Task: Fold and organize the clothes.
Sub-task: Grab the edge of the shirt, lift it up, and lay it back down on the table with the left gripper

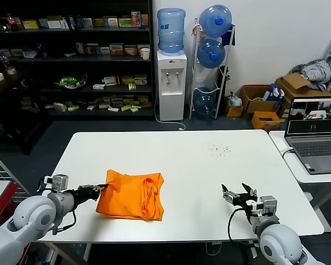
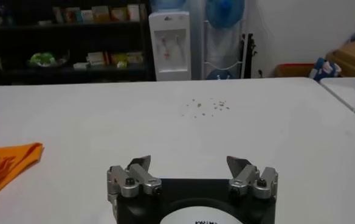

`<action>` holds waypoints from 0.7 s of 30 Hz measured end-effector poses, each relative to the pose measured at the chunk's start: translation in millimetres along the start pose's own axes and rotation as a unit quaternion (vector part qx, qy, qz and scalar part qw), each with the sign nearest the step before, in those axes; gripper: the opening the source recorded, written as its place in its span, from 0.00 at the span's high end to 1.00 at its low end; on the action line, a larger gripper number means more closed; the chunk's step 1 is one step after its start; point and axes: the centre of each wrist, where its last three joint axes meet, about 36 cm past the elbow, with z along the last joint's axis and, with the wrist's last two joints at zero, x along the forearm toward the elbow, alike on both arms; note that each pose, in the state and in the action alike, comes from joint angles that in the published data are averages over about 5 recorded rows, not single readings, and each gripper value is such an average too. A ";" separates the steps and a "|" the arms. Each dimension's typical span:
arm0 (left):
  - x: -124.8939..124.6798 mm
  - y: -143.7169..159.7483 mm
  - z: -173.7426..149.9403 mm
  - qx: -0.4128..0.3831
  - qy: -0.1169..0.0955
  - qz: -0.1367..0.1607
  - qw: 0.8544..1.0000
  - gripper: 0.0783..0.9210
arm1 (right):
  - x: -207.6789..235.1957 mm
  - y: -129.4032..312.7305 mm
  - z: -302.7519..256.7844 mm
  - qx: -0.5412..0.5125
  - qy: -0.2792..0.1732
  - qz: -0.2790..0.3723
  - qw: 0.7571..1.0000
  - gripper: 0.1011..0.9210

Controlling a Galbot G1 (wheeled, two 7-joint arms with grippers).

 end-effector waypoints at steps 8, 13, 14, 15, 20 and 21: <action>19.0 20.5 -17.4 -0.035 0.000 -0.048 0.998 0.99 | -6.1 -1.8 -3.2 0.004 -0.012 -0.005 1.000 0.12; 29.3 42.4 -28.2 -0.058 0.005 -0.082 0.995 0.99 | -9.0 -4.0 -4.4 0.003 -0.018 -0.006 1.000 0.12; 31.1 47.2 -30.0 -0.063 0.007 -0.089 0.994 0.99 | -9.4 -4.0 -4.4 0.003 -0.019 -0.006 1.000 0.12; 33.0 52.1 -31.7 -0.068 0.009 -0.096 0.993 0.99 | -9.8 -4.0 -4.4 0.002 -0.020 -0.007 1.000 0.12; 43.4 79.9 -39.9 -0.094 0.021 -0.134 0.986 0.99 | -11.5 -3.6 -2.9 0.002 -0.022 -0.008 1.000 0.12; 45.8 85.8 -41.6 -0.099 0.024 -0.142 0.985 0.99 | -11.8 -3.5 -2.6 0.002 -0.022 -0.008 1.000 0.12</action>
